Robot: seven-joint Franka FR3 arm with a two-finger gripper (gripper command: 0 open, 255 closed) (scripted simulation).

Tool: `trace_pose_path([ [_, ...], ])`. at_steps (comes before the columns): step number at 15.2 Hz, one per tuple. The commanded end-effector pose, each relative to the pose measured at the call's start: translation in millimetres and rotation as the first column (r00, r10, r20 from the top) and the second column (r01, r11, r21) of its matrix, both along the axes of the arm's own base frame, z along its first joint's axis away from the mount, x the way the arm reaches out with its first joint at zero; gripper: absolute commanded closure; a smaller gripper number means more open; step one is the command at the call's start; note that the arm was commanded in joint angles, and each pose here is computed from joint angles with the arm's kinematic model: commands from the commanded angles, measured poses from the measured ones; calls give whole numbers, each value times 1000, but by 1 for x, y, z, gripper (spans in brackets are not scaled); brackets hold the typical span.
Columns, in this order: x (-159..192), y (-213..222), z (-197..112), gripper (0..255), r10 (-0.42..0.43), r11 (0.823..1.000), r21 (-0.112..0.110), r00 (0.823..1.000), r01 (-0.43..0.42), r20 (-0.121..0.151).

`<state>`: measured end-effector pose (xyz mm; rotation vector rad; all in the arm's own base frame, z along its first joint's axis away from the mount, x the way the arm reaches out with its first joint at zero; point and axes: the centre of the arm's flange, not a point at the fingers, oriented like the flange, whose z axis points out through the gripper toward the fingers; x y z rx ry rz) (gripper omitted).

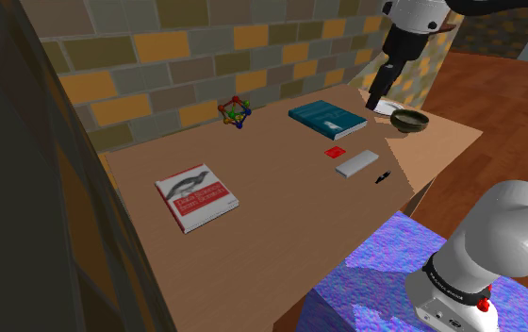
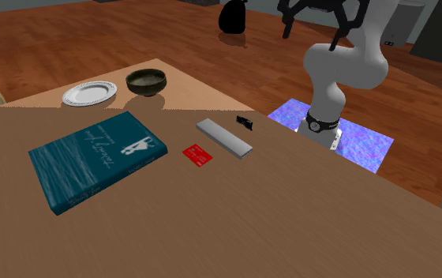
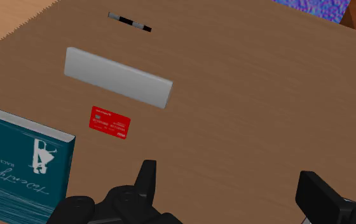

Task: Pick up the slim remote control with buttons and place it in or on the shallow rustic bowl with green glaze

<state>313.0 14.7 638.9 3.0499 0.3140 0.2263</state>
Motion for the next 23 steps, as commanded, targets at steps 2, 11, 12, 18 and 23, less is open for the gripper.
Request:
trace_pose_path([
  [2,0,-8,-11,0,44,999,-2,999,-44,-6],
  [11,11,-82,-106,0,426,904,-8,903,-427,-61],
  [12,13,-90,-117,0,465,885,-7,883,-466,-68],
  [18,35,-134,-181,0,678,732,3,728,-681,-104],
  [23,60,-167,-234,0,819,566,18,559,-824,-131],
])
